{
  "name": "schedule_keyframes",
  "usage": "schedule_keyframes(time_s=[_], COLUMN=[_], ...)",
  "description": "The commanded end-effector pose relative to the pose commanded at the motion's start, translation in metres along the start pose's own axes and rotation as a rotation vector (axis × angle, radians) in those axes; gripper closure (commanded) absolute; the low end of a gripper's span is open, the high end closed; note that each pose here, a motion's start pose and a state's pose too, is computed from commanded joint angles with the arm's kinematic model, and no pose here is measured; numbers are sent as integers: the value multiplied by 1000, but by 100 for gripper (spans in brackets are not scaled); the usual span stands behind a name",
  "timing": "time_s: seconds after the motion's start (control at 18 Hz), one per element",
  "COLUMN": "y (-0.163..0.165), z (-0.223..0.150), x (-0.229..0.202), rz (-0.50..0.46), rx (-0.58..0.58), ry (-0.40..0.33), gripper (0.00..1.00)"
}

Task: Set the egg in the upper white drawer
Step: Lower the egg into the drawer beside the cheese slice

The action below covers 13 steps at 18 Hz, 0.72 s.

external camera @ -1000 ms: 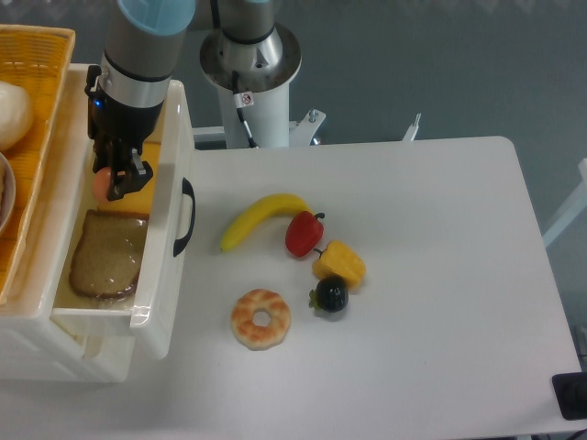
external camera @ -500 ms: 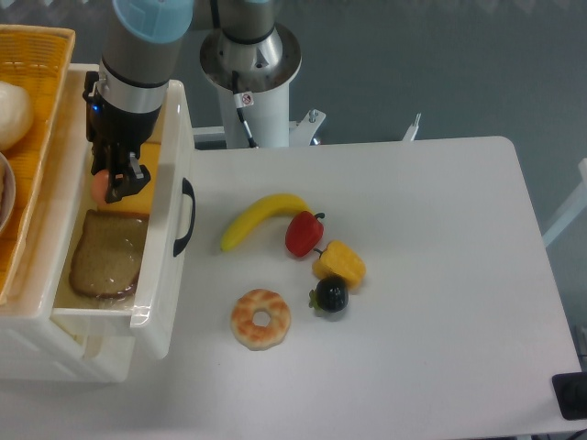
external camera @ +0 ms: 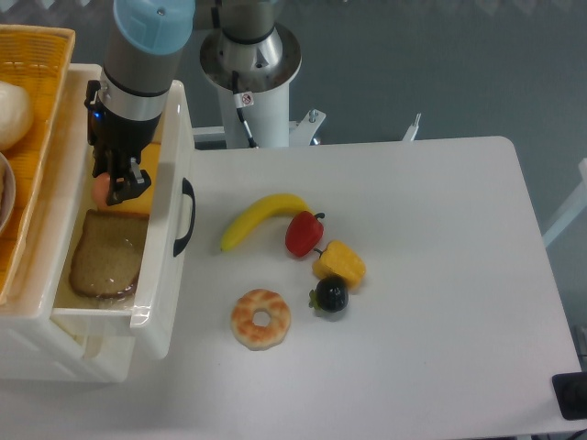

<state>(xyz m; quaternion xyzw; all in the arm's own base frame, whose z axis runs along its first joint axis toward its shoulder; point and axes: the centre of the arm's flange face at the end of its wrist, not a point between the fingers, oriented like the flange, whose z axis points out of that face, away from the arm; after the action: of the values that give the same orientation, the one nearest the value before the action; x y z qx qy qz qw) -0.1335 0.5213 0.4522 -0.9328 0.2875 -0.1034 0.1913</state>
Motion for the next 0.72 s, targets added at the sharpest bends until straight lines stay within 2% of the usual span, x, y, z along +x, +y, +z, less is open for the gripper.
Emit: schedule_keyframes(time_s=[0.17, 0.28, 0.61, 0.72], y=[0, -1, -4, -4], z=[1, 0, 5, 4], x=[0, 0, 4, 4], rz=[-1, 2, 11, 12], rx=[-1, 0, -4, -3], ry=[1, -1, 8, 6], gripper=[57, 51, 49, 43])
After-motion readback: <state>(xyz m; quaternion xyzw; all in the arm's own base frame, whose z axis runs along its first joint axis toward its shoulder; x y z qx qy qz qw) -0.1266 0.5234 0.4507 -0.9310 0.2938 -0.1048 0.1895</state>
